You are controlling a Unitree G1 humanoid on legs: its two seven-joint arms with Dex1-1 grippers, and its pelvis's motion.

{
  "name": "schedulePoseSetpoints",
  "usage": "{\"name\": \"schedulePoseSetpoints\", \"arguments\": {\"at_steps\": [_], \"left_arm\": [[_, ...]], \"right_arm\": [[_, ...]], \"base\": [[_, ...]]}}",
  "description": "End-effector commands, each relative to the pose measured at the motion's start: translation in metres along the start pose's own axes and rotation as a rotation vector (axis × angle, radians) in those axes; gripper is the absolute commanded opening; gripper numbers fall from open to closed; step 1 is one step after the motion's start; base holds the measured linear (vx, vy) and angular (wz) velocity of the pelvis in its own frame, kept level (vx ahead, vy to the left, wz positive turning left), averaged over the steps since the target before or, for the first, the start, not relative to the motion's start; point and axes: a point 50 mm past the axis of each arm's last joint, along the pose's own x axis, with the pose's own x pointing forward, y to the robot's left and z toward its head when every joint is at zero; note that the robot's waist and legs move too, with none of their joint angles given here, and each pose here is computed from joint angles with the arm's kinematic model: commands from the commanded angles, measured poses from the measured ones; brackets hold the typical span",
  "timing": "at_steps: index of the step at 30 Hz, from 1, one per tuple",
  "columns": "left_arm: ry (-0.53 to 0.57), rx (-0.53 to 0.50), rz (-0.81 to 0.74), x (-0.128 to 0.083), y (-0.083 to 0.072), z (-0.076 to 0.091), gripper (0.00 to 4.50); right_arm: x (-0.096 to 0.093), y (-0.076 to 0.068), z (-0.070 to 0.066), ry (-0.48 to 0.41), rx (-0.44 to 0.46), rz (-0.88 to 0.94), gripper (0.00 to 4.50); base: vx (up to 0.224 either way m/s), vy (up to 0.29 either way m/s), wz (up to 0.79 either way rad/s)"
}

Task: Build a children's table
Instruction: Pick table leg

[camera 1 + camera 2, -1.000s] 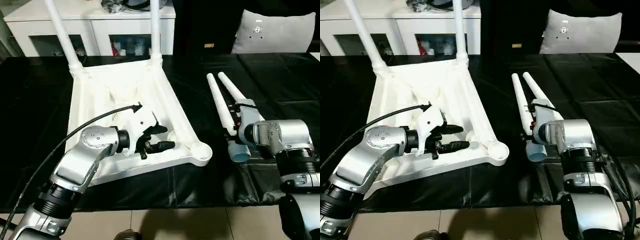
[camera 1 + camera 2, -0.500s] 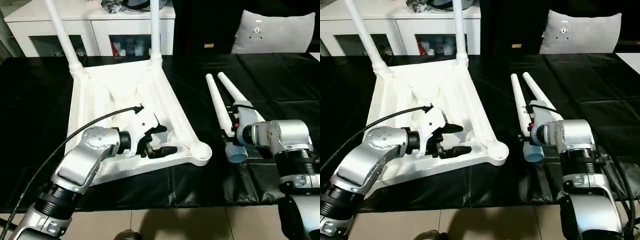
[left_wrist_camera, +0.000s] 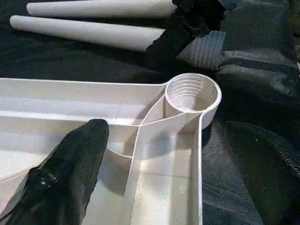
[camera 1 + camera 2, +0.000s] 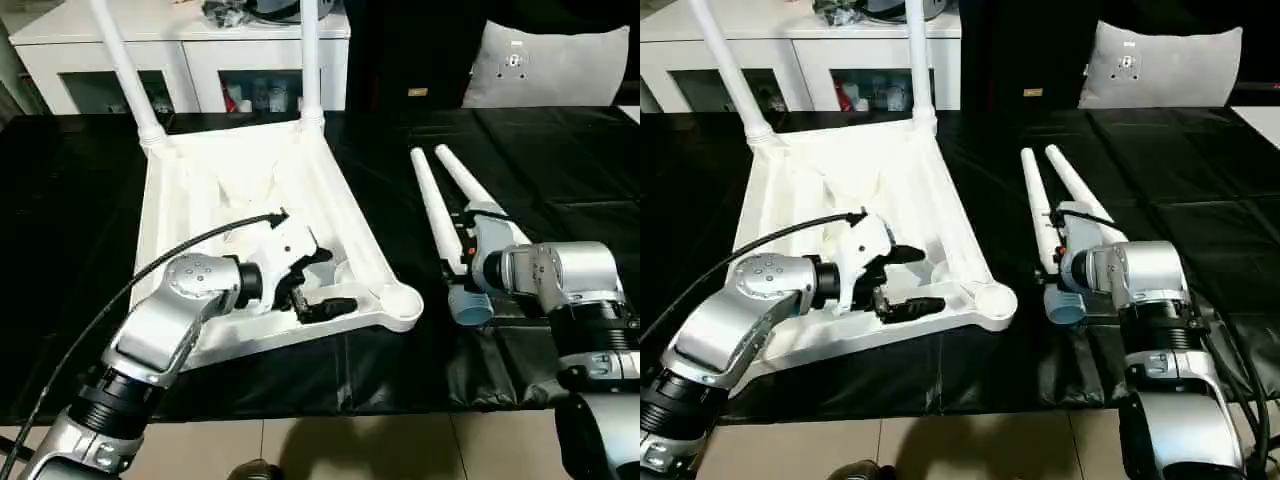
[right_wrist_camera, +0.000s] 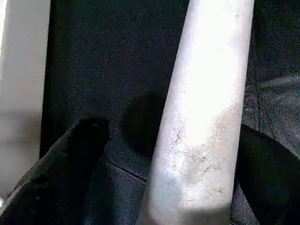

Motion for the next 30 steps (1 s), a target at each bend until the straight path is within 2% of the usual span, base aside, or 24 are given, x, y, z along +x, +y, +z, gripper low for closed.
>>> {"name": "schedulePoseSetpoints", "arguments": {"at_steps": [1, 21, 30], "left_arm": [[0.005, 0.024, -0.005, -0.0001, -0.0024, 0.0036, 4.44], [0.006, 0.03, 0.006, -0.0004, 0.0002, 0.0049, 4.44], [0.005, 0.024, 0.006, -0.0003, -0.0006, 0.0039, 4.44]], "right_arm": [[0.0033, 0.0011, -0.007, 0.029, 0.014, 0.003, 4.14], [0.0012, 0.0005, -0.0042, -0.012, 0.032, 0.004, 4.14], [-0.0004, -0.0008, 0.0019, -0.038, 0.028, -0.003, 4.14]], "base": [[0.0, 0.0, 0.0], [0.0, 0.0, 0.0], [0.0, 0.0, 0.0]]}}
